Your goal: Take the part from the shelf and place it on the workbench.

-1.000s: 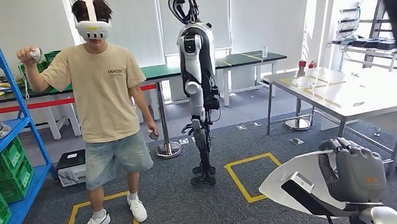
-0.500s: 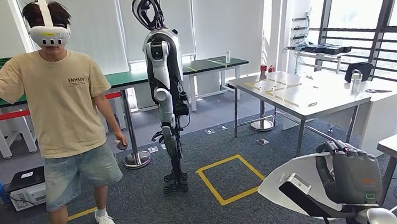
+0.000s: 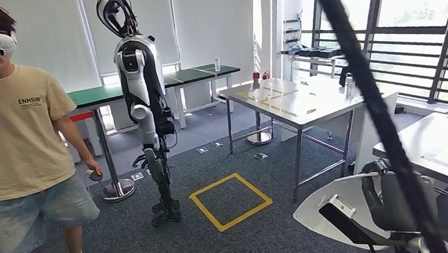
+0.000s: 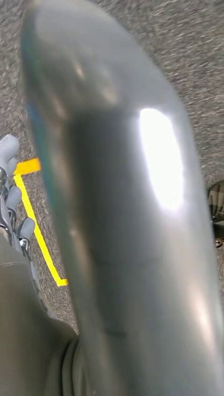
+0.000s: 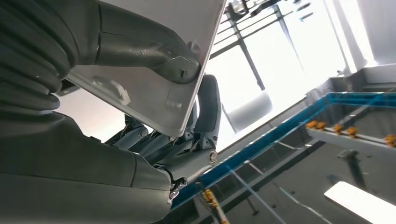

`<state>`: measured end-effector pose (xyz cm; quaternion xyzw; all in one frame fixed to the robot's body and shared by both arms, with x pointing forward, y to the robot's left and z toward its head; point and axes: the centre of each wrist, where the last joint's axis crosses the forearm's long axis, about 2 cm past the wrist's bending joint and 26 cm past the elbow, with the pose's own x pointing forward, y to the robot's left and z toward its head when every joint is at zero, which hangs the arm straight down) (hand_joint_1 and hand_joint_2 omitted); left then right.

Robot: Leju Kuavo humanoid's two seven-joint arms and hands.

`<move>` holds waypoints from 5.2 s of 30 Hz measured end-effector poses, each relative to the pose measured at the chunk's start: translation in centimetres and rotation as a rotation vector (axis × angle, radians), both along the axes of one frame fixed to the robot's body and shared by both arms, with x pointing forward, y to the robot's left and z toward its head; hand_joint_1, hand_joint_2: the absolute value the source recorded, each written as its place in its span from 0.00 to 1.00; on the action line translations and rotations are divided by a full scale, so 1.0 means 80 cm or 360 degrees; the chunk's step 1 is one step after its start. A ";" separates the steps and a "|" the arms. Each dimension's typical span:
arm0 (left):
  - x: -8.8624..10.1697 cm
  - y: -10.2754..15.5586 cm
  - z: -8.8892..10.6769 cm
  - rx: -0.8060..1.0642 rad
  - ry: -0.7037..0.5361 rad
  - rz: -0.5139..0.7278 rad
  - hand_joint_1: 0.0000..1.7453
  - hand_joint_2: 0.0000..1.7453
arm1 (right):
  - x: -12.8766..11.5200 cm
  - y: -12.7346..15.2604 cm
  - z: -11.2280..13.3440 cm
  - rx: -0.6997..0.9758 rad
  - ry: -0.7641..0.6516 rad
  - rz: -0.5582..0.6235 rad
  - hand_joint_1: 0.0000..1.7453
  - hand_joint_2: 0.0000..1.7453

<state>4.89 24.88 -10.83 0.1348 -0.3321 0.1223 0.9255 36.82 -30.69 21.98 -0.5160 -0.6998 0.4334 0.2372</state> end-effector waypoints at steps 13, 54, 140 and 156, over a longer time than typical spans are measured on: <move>-0.001 -0.001 0.000 -0.0002 -0.0017 0.0001 0.00 0.00 | -0.005 -0.004 0.005 0.0011 -0.0018 -0.0026 0.80 1.00; -0.002 -0.006 0.000 -0.0016 -0.0014 0.0007 0.00 0.00 | -0.012 -0.029 0.000 0.0000 0.0009 -0.0102 0.80 1.00; -0.001 0.001 -0.001 -0.0083 -0.0073 -0.0022 0.00 0.00 | -0.015 -0.019 0.009 -0.0128 -0.0126 -0.0158 0.80 1.00; 0.000 0.000 0.000 -0.0084 -0.0074 -0.0028 0.00 0.00 | -0.009 -0.016 0.016 -0.0139 -0.0145 -0.0151 0.80 1.00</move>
